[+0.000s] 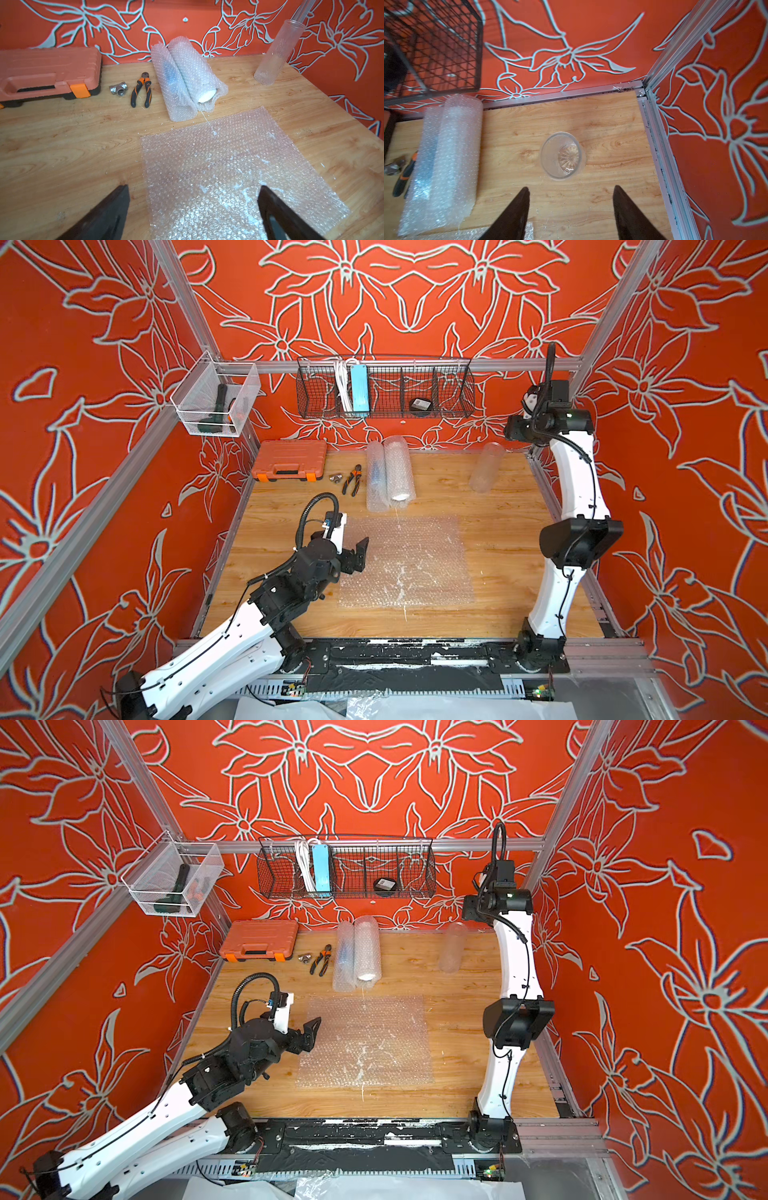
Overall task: Unwrap the vase from the bubble wrap
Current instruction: Place the vase at the center of the board.
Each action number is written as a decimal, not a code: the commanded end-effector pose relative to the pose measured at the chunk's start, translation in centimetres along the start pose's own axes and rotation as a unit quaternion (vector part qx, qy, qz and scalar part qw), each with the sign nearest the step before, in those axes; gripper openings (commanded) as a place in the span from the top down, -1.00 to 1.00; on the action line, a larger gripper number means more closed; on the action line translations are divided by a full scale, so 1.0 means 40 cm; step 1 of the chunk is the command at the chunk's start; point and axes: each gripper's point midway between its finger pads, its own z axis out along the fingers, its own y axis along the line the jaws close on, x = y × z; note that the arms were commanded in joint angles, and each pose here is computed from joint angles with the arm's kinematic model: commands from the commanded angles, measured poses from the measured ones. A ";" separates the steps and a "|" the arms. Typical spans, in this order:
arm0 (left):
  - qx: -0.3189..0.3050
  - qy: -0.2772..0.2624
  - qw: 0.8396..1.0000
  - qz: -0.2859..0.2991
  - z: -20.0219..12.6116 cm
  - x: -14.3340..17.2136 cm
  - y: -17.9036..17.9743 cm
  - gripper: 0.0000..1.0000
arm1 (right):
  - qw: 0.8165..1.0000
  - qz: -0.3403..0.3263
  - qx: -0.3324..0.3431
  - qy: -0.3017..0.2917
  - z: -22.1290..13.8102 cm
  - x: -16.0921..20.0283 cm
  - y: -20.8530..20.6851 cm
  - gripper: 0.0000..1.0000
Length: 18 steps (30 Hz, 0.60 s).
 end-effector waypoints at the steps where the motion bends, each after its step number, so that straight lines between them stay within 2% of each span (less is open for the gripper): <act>1: 0.000 0.001 0.999 -0.039 -0.004 -0.015 -0.004 -0.87 | 0.999 -0.009 -0.036 -0.010 -0.002 0.000 0.028 -0.29; 6: 0.046 0.022 0.997 -0.053 0.018 0.011 -0.051 -0.87 | 0.997 -0.013 -0.072 -0.017 -0.013 0.030 0.061 -0.30; 12: 0.120 0.074 0.988 -0.061 0.060 0.065 -0.134 -0.86 | 0.990 -0.044 -0.119 -0.061 -0.052 0.075 0.101 -0.34; 17: 0.205 0.126 0.968 -0.078 0.093 0.115 -0.229 -0.74 | 0.986 -0.061 -0.135 -0.075 -0.101 0.122 0.114 -0.36; 18: 0.217 0.150 0.961 -0.081 0.113 0.146 -0.249 -0.71 | 0.986 -0.059 -0.136 -0.074 -0.107 0.136 0.115 -0.36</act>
